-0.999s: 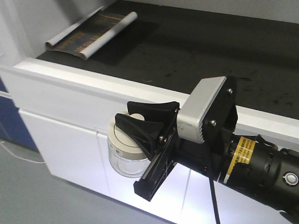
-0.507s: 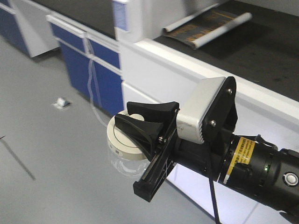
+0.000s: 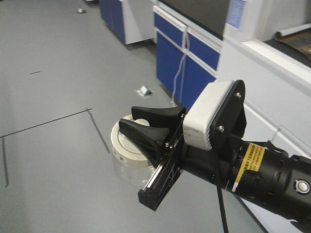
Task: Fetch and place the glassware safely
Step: 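Hold the jar in the right gripper while the base turns away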
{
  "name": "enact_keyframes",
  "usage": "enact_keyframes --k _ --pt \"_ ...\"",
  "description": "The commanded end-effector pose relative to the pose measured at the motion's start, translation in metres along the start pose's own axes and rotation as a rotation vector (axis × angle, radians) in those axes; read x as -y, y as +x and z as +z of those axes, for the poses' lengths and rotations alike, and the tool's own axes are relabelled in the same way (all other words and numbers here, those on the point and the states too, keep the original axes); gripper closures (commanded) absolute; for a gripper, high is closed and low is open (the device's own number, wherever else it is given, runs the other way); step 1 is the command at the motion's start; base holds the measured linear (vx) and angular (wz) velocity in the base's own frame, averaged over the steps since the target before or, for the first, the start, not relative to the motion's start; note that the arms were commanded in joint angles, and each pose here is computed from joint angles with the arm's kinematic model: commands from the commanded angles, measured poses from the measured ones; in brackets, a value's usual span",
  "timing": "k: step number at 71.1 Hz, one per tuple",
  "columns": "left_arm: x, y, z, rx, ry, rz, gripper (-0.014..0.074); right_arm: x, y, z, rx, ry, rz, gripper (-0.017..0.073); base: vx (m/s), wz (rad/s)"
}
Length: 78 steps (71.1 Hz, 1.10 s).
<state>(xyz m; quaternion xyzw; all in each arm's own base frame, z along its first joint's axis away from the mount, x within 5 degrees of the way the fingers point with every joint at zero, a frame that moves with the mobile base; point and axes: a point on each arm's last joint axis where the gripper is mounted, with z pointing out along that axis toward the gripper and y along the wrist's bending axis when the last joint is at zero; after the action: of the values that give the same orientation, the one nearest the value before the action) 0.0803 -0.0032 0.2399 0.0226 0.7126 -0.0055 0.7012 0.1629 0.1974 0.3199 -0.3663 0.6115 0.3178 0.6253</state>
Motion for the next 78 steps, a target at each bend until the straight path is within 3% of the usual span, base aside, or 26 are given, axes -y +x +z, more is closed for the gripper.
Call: enact_keyframes --k 1,40,78 --pt "0.0001 -0.0158 0.0003 0.092 0.004 -0.012 0.0601 -0.0021 -0.0254 -0.0048 0.144 -0.024 -0.004 0.0563 -0.10 0.49" --pt "0.0001 -0.0158 0.0003 0.092 0.004 -0.012 0.0601 -0.0021 -0.0254 -0.0048 0.144 -0.024 -0.004 0.0563 -0.01 0.25" --pt "0.0001 -0.0158 0.0003 0.092 0.004 -0.012 0.0601 -0.0021 -0.0253 -0.0048 0.143 -0.024 -0.004 0.0563 0.20 0.29"
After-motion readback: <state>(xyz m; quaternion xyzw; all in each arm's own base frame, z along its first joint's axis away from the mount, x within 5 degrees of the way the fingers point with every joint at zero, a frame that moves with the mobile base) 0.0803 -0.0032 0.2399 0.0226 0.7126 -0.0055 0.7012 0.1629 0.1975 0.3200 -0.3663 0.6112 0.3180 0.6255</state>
